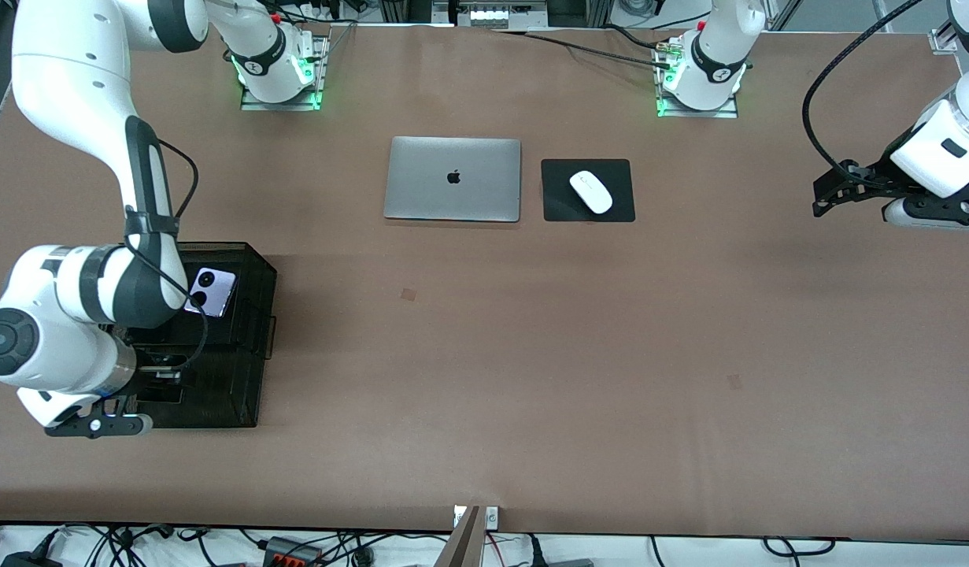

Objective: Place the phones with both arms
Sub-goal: 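Carry the black flip phone into the mesh basket with the right gripper, then open the right gripper to release the black flip in the basket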

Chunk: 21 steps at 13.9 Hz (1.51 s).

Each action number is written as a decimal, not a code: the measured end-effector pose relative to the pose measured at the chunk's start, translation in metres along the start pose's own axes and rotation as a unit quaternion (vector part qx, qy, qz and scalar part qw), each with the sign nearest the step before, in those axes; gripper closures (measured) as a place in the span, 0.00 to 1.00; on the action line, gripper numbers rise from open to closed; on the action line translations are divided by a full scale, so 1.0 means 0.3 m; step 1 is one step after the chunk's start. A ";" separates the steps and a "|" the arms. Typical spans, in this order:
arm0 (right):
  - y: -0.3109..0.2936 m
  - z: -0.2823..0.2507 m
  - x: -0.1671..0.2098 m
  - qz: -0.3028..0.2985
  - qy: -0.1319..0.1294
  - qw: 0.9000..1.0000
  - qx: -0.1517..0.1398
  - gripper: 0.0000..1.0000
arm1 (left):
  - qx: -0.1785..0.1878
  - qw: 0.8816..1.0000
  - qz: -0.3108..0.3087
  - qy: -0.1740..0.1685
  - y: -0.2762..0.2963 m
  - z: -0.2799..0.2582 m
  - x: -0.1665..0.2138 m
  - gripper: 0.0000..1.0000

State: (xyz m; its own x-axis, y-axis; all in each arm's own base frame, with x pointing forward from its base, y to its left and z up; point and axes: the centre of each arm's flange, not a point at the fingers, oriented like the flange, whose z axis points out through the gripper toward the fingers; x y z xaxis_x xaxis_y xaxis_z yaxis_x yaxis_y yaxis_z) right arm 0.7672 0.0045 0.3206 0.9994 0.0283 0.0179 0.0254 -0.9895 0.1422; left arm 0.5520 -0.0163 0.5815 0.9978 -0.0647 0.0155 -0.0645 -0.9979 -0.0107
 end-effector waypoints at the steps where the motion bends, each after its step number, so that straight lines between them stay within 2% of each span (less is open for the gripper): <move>1: -0.006 0.034 0.003 -0.003 0.007 1.000 0.000 0.19 | 0.000 1.000 0.000 0.000 0.001 0.000 0.000 0.00; 4: 0.005 0.115 0.010 -0.018 0.034 0.999 -0.002 0.19 | 0.000 1.000 0.001 0.000 0.005 0.000 0.000 0.00; 6: 0.031 0.157 0.000 -0.014 0.029 0.999 0.002 0.19 | 0.000 1.000 0.002 0.000 0.009 0.000 0.000 0.00; 9: 0.025 0.228 -0.030 -0.002 0.008 1.000 0.026 0.19 | 0.000 1.000 0.003 0.000 0.012 0.000 0.000 0.00; 11: 0.021 0.266 -0.048 -0.003 -0.003 1.000 0.029 0.19 | 0.000 1.000 0.003 0.000 0.012 -0.001 0.001 0.00; 13: 0.035 0.269 -0.050 -0.013 -0.002 0.999 0.029 0.19 | 0.000 1.000 0.003 0.004 0.009 -0.012 0.002 0.00; 15: 0.063 0.256 -0.044 -0.014 0.005 0.999 0.029 0.04 | 0.000 1.000 -0.001 0.007 -0.003 -0.021 0.005 0.00; 16: 0.071 0.221 -0.032 -0.016 0.016 0.999 0.028 0.00 | 0.000 1.000 -0.002 0.007 -0.008 -0.023 0.006 0.00; 19: 0.080 -0.041 0.010 -0.017 0.073 0.997 0.030 0.00 | 0.000 1.000 -0.004 0.007 -0.014 -0.023 0.007 0.00; 20: 0.081 -0.152 0.004 -0.019 0.082 0.996 0.034 0.00 | 0.000 1.000 -0.003 0.007 -0.013 -0.023 0.008 0.00; 21: 0.067 -0.250 -0.021 -0.025 0.072 0.996 0.041 0.00 | 0.000 1.000 -0.003 0.008 -0.010 -0.024 0.008 0.00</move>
State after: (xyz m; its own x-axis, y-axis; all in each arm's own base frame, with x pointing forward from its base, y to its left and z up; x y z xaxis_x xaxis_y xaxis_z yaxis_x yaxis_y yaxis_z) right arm 0.7599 -0.0050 0.3975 0.9835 0.0911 0.1560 0.0817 -0.9945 0.0658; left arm 0.5545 -0.0135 0.5888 0.9977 -0.0595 0.0311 -0.0592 -0.9982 -0.0112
